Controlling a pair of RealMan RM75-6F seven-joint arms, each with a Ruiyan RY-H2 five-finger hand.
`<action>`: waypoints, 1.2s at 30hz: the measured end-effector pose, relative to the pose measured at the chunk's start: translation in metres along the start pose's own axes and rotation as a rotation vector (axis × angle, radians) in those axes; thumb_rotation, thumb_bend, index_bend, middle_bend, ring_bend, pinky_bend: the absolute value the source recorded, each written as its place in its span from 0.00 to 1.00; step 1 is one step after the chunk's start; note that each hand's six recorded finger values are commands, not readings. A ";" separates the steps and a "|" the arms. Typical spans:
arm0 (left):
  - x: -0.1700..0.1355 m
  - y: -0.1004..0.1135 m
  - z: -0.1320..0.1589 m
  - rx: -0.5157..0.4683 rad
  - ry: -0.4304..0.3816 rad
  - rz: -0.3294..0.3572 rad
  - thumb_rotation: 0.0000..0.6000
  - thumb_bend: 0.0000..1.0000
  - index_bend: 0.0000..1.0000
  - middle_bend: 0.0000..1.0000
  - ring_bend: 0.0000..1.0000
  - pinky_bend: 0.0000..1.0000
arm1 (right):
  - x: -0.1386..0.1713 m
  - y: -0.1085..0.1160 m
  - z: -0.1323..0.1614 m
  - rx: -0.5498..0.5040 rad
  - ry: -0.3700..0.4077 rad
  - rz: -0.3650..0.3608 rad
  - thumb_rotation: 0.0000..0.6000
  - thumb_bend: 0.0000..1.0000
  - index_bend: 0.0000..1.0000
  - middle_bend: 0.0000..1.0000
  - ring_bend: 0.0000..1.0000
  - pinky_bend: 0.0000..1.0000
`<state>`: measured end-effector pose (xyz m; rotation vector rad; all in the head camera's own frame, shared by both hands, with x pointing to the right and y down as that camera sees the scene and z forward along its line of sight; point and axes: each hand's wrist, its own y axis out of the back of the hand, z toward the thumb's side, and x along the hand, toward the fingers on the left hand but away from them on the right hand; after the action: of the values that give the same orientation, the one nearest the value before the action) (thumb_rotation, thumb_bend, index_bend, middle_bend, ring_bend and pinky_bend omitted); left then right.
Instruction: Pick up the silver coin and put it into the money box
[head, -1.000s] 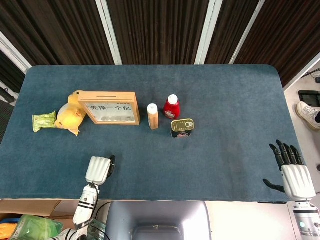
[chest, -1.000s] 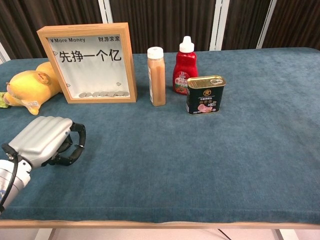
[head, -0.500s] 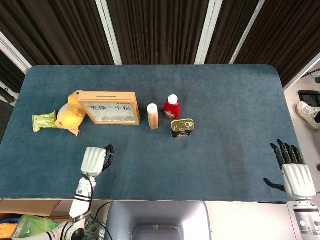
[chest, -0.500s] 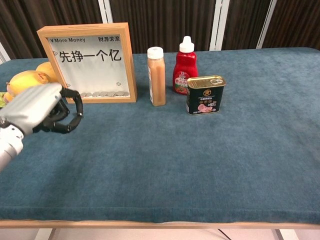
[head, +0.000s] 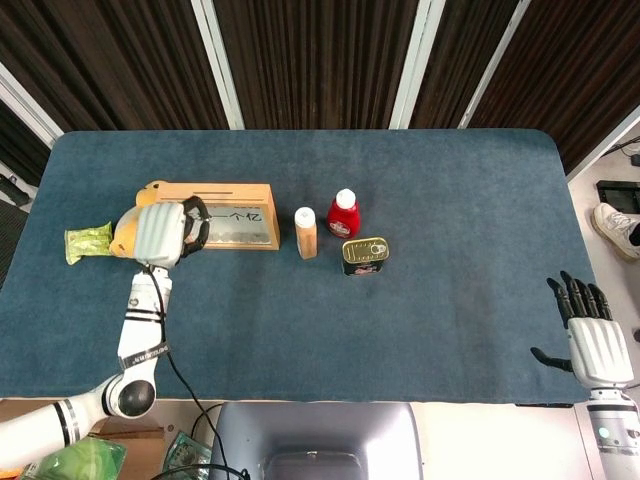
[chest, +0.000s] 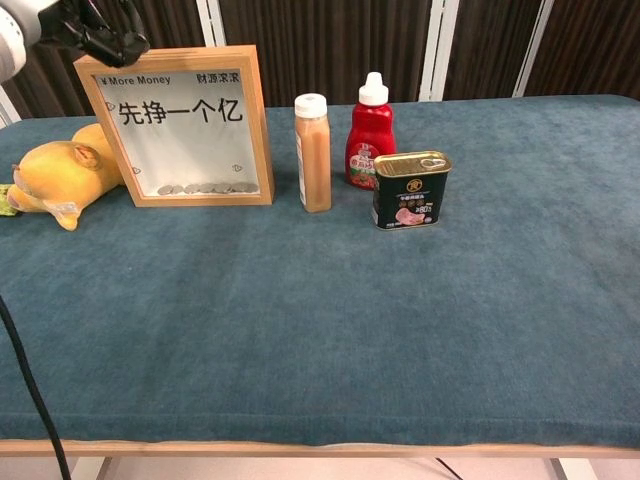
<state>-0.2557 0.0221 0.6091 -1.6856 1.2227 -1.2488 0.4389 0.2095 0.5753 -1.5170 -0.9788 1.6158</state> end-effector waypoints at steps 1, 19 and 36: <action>0.005 0.003 0.001 -0.005 0.005 -0.008 1.00 0.63 0.74 1.00 1.00 1.00 | -0.001 -0.001 0.000 0.003 -0.004 0.004 1.00 0.17 0.00 0.00 0.00 0.00; 0.065 0.014 0.017 0.020 0.034 -0.078 1.00 0.64 0.75 1.00 1.00 1.00 | -0.011 0.001 -0.009 -0.011 -0.060 0.001 1.00 0.17 0.00 0.00 0.00 0.00; 0.075 -0.006 0.017 0.054 0.048 -0.129 1.00 0.63 0.75 1.00 1.00 1.00 | -0.011 0.001 -0.012 -0.004 -0.072 0.000 1.00 0.17 0.00 0.00 0.00 0.00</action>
<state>-0.2313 -0.0480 0.6317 -1.7270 1.1133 -1.3941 0.4511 0.1997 0.5795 -1.4700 -1.0224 1.6796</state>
